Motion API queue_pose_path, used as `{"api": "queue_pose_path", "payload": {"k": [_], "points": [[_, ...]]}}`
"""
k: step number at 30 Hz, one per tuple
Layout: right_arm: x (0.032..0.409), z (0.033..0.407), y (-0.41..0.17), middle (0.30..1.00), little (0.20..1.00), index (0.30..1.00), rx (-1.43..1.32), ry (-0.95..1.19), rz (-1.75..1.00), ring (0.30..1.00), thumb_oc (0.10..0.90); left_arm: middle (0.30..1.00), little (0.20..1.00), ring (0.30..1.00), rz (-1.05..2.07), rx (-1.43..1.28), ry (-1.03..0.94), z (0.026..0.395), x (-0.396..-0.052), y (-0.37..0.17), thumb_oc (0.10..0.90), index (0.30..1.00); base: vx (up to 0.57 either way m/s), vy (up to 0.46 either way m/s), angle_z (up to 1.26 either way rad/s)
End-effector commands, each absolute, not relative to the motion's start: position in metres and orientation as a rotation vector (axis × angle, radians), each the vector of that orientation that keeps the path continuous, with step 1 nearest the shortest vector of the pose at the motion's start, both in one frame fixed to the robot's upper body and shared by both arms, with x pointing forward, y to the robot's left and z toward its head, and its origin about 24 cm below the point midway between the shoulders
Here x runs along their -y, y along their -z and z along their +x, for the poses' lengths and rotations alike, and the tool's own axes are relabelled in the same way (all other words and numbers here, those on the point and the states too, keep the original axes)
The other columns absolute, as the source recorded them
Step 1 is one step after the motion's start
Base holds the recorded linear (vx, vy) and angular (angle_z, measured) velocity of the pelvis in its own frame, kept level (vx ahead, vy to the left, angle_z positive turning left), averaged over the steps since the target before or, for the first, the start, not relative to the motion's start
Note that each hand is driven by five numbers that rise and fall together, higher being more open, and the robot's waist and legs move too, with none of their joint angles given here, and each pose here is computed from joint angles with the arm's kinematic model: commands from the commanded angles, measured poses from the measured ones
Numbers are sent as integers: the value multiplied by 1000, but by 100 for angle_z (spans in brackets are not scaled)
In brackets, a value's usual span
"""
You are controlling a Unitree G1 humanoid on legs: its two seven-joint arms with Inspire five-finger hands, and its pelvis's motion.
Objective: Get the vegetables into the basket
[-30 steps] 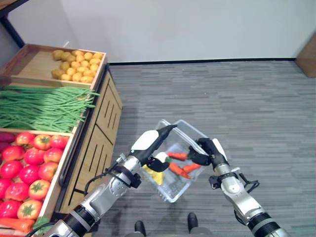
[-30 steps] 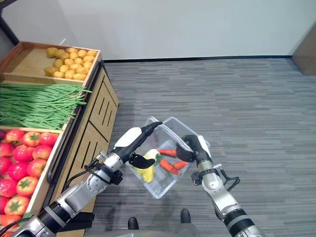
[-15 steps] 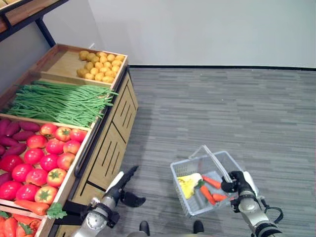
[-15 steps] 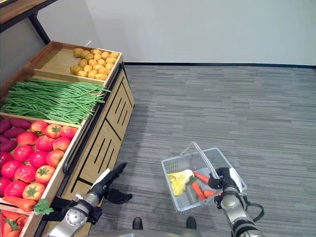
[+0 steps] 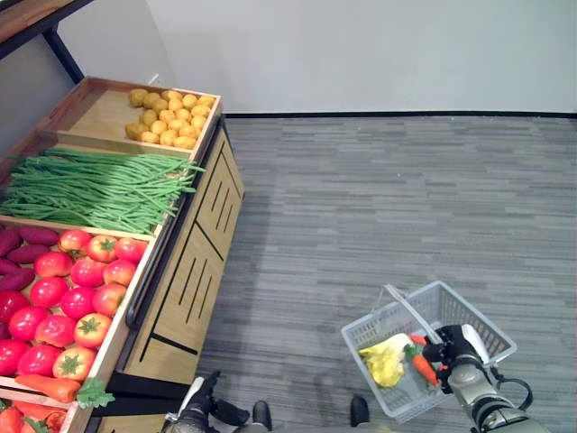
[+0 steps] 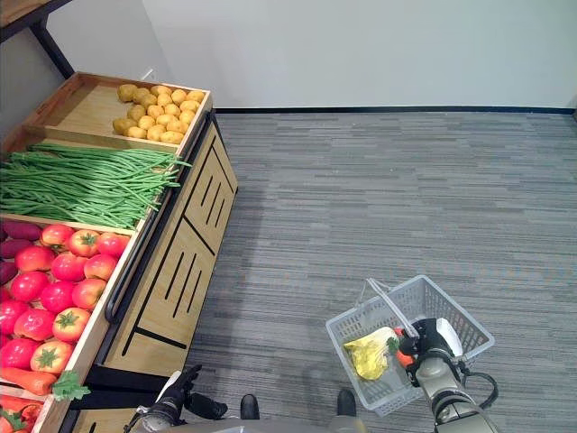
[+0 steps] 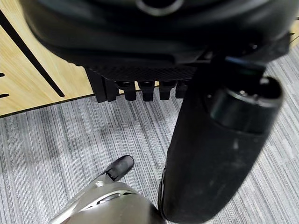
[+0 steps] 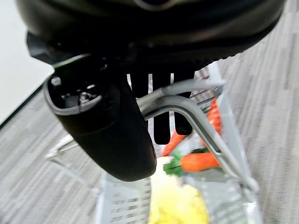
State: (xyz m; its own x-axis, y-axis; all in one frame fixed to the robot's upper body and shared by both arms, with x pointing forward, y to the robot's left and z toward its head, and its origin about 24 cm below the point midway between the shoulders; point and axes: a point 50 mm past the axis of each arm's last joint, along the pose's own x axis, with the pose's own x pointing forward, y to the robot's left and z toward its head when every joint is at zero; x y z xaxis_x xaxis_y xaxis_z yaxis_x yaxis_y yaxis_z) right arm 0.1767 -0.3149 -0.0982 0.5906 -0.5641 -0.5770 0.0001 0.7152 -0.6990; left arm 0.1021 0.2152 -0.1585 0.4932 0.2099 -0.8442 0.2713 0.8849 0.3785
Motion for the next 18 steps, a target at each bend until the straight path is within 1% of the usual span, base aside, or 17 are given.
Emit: {"api": "queue_pose_path", "payload": {"k": [1,5,7,10,11,15,18], "points": [[335,242,43,1000,1000,1000,-642,479,-754,1000,900,1000,1000,1000,626,-1161,38,82,-235,161,900,1000,0,0,0],[343,235,44,1000,1000,1000,-690,494,-777,1000,900,1000,1000,1000,620,-1195,52,73,-234,164,900,1000,0,0,0],[353,219,51,1000,1000,1000,-760,510,-797,1000,900,1000,1000,1000,615,-1201,70,70,-230,165,900,1000,38,-28,1],[357,210,54,1000,1000,1000,-796,519,-802,1000,900,1000,1000,1000,612,-1201,85,68,-227,166,900,1000,13,-7,1],[356,203,61,1000,1000,1000,-815,521,-781,1000,900,1000,1000,1000,609,-1203,85,68,-225,166,900,1000,0,0,0],[350,193,71,1000,1000,1000,-844,512,-747,1000,900,1000,1000,1000,605,-1207,76,69,-225,166,900,1000,0,0,0],[334,172,92,1000,1000,1000,-903,474,-659,1000,900,1000,1000,1000,581,-1221,42,68,-228,166,900,1000,0,0,0]]}}
